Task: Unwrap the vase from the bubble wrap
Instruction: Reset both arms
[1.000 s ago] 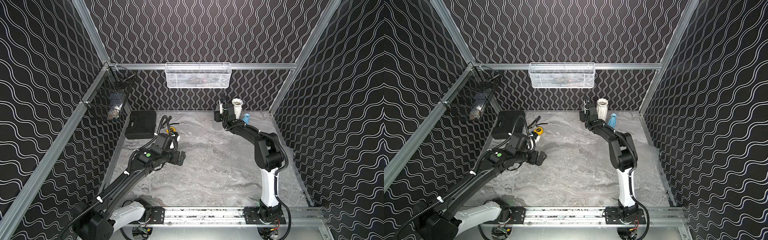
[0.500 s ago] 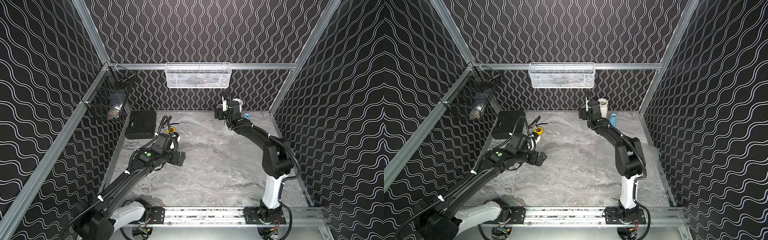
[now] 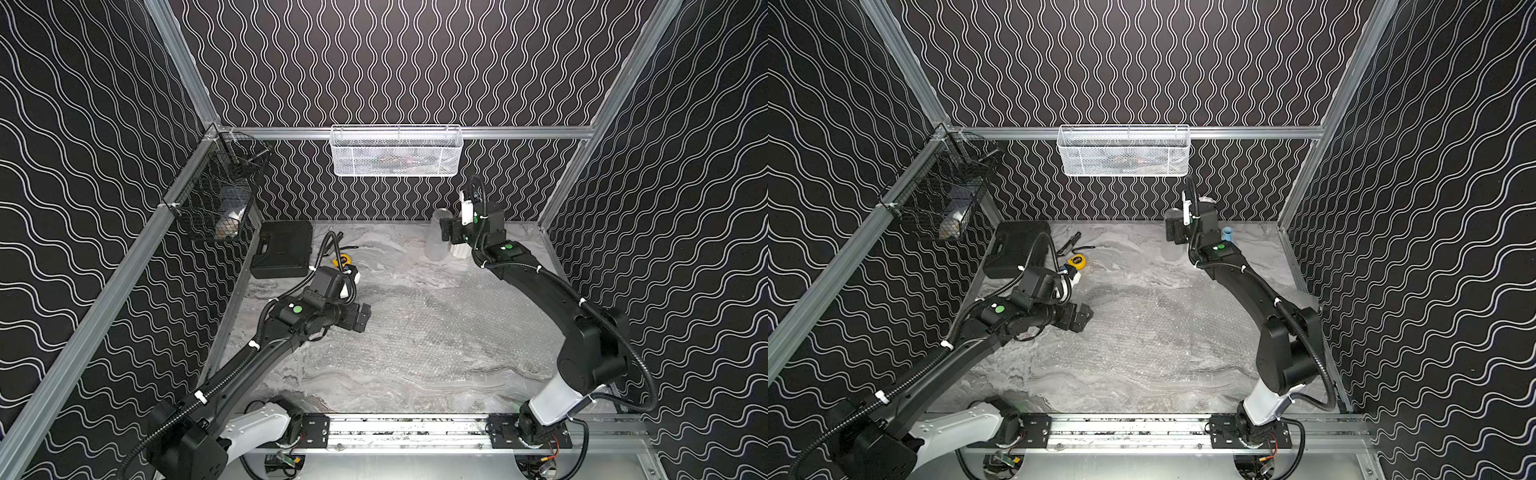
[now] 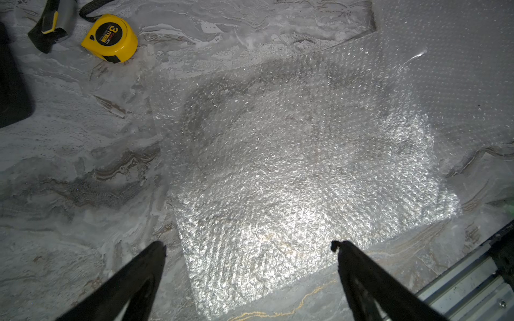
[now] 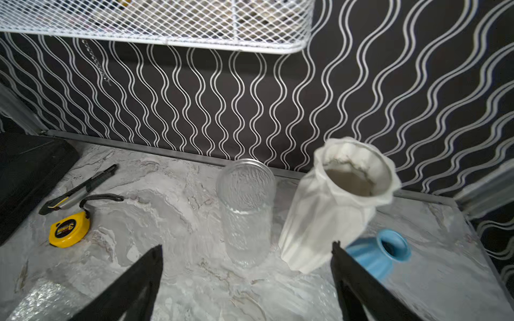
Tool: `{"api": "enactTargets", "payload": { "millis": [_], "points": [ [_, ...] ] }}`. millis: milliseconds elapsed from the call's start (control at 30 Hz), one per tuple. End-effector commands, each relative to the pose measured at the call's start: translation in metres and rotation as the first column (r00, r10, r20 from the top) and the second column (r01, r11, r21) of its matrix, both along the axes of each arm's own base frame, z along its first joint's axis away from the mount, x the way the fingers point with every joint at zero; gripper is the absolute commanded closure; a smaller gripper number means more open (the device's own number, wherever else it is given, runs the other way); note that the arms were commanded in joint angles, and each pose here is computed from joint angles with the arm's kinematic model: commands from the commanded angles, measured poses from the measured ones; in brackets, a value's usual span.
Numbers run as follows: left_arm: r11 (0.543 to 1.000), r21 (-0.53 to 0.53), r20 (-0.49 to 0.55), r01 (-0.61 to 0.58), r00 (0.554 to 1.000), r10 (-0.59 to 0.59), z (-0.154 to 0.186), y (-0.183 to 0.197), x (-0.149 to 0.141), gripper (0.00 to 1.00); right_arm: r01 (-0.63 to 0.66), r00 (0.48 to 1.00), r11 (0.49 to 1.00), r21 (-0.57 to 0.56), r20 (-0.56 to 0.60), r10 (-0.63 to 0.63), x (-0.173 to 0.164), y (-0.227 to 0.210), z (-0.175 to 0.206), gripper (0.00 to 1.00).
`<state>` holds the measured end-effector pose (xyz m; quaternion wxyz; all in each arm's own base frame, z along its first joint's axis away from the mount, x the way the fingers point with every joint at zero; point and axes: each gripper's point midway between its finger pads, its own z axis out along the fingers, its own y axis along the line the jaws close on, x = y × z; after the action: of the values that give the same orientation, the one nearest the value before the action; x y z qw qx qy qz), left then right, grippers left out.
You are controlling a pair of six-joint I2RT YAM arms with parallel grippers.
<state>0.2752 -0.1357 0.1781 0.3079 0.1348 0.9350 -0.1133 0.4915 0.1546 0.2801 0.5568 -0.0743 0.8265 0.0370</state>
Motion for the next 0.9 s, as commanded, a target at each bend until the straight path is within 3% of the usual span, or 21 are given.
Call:
{"api": "enactTargets", "payload": {
  "millis": [0,133,400,633,767,867],
  "points": [
    [0.994,0.051,0.015,-0.092,0.996,0.091,-0.001,0.016,0.006,0.0,0.124,0.992,0.992,-0.037,-0.03,-0.125,-0.018,-0.028,-0.006,0.07],
    [0.964,0.106,0.028,-0.245,0.97,0.243,0.0,0.038,0.014,0.0,0.242,0.969,0.968,-0.064,-0.032,-0.244,-0.041,-0.058,-0.014,0.07],
    [0.897,0.075,0.125,-0.435,0.897,0.424,0.017,0.058,0.034,0.0,0.483,0.872,0.863,-0.147,-0.013,-0.49,-0.084,-0.116,-0.041,0.06],
    [0.779,0.085,0.302,-0.621,0.761,0.574,0.016,0.093,0.051,0.0,0.578,0.811,0.795,-0.182,0.023,-0.584,-0.107,-0.142,-0.063,0.04],
    [0.712,0.11,0.407,-0.694,0.685,0.605,0.013,0.112,0.057,0.0,0.619,0.779,0.759,-0.202,0.038,-0.626,-0.119,-0.154,-0.076,0.04],
    [0.692,0.12,0.482,-0.712,0.651,0.586,0.011,0.118,0.063,0.0,0.636,0.766,0.743,-0.21,0.054,-0.64,-0.128,-0.161,-0.086,0.04]
  ]
}}
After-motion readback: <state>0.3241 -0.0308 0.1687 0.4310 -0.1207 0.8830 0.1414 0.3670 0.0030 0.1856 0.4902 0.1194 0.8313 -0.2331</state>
